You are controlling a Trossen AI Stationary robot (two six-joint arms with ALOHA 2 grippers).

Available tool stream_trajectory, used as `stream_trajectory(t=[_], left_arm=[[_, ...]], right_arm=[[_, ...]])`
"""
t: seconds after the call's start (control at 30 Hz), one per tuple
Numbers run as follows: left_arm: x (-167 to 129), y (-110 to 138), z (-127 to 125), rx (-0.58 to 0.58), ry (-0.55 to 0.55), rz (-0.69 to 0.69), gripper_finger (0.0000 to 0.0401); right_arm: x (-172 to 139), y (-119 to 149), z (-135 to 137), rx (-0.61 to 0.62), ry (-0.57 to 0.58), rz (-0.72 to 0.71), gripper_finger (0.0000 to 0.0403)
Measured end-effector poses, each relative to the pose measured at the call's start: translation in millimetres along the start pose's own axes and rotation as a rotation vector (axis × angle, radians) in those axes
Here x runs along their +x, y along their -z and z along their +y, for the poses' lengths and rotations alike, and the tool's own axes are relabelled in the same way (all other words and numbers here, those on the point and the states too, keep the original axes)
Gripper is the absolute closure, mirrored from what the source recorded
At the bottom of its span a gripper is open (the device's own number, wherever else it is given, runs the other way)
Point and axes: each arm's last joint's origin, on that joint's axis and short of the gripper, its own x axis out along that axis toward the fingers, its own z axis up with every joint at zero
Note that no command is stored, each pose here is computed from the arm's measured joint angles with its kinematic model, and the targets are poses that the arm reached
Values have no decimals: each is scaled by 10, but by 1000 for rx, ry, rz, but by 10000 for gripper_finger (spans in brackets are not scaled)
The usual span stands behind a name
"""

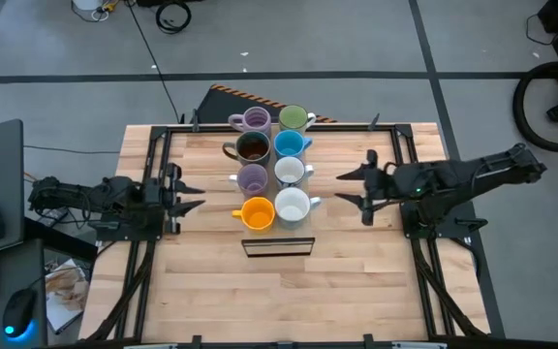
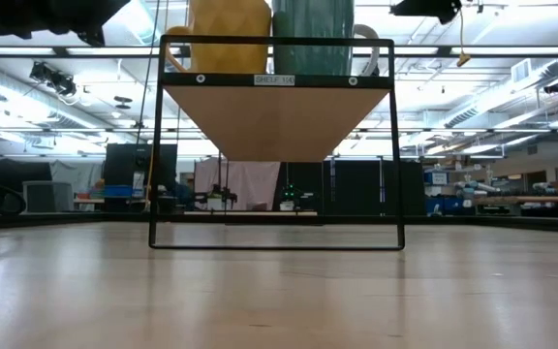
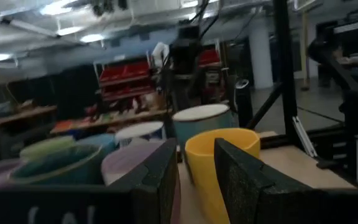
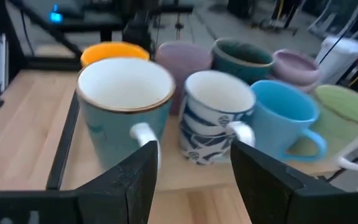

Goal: Place coffee mugs
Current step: Return to Home Position

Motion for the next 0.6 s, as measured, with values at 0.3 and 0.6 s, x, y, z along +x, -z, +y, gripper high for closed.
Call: stream_trajectory(t=[0.3, 0.6], left_arm=[[2, 38, -1, 62, -17, 42, 287], [1, 42, 12, 121, -57, 56, 287]], right_arm=[[-130, 454, -196, 107, 39, -265, 193], [-124, 897, -236, 160, 54, -357, 193]])
